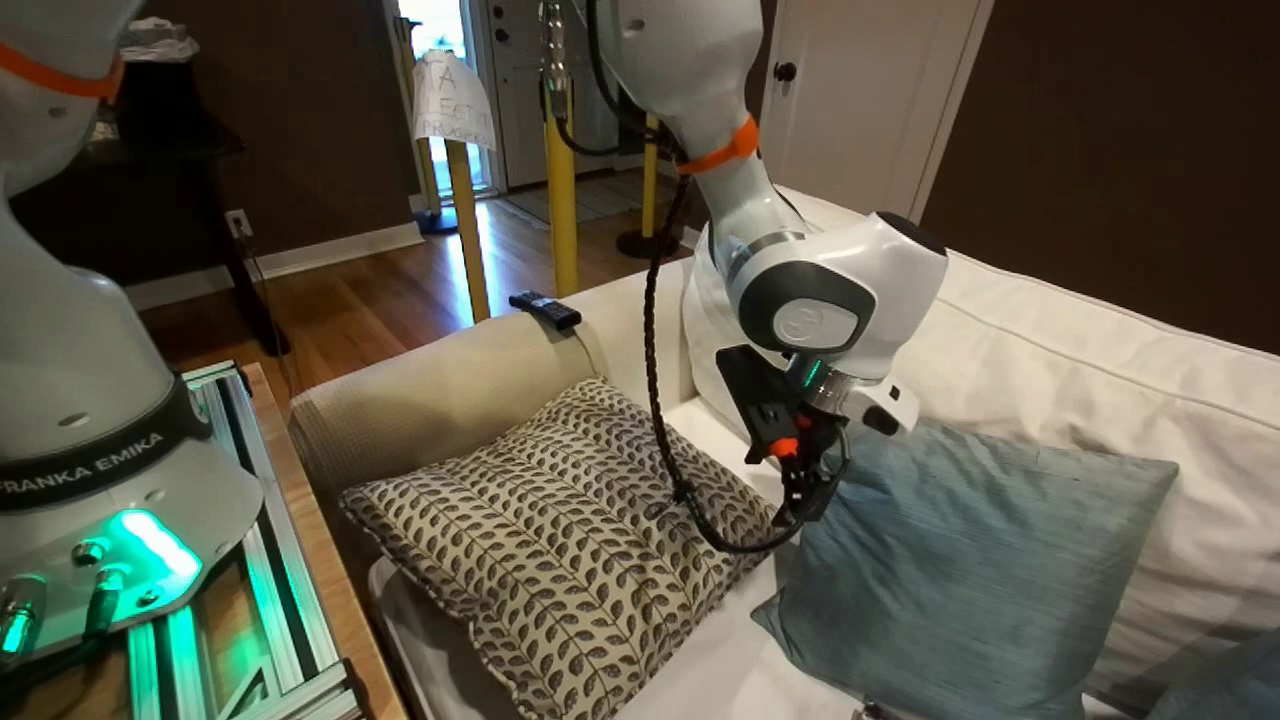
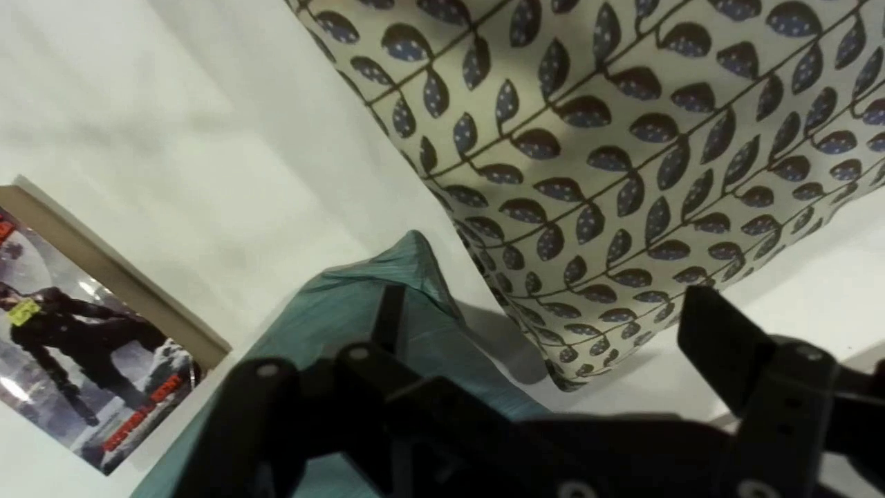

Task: Move the brown pillow to the right then move the grey pillow to the left.

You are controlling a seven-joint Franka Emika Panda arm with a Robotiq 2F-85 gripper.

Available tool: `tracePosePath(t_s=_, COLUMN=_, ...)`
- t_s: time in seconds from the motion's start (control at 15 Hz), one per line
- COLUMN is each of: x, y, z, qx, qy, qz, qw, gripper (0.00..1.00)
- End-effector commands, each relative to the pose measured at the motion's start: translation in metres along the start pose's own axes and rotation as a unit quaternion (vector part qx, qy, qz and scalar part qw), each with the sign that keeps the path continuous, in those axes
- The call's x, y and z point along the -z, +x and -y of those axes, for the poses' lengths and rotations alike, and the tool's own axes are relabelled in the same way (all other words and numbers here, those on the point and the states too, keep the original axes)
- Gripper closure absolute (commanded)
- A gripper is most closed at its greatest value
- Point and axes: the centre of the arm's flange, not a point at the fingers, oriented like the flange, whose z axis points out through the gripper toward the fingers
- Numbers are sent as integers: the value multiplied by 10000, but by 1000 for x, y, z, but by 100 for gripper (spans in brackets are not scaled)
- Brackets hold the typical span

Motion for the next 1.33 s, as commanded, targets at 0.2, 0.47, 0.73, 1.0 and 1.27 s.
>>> tracePosePath(t_s=0.2, x=-68, y=58, z=26, qx=-12, qy=52, qz=286, qw=9996, gripper=0)
tracePosePath(t_s=0.47, x=-108, y=70, z=41, qx=-272, qy=-32, qz=282, qw=9992, gripper=0)
tracePosePath(t_s=0.73, x=-138, y=78, z=51, qx=-537, qy=-83, qz=227, qw=9983, gripper=0)
tracePosePath(t_s=1.0, x=-164, y=83, z=58, qx=-554, qy=-167, qz=422, qw=9974, gripper=14)
tracePosePath(t_s=1.27, x=-164, y=78, z=63, qx=-395, qy=-25, qz=870, qw=9954, gripper=49)
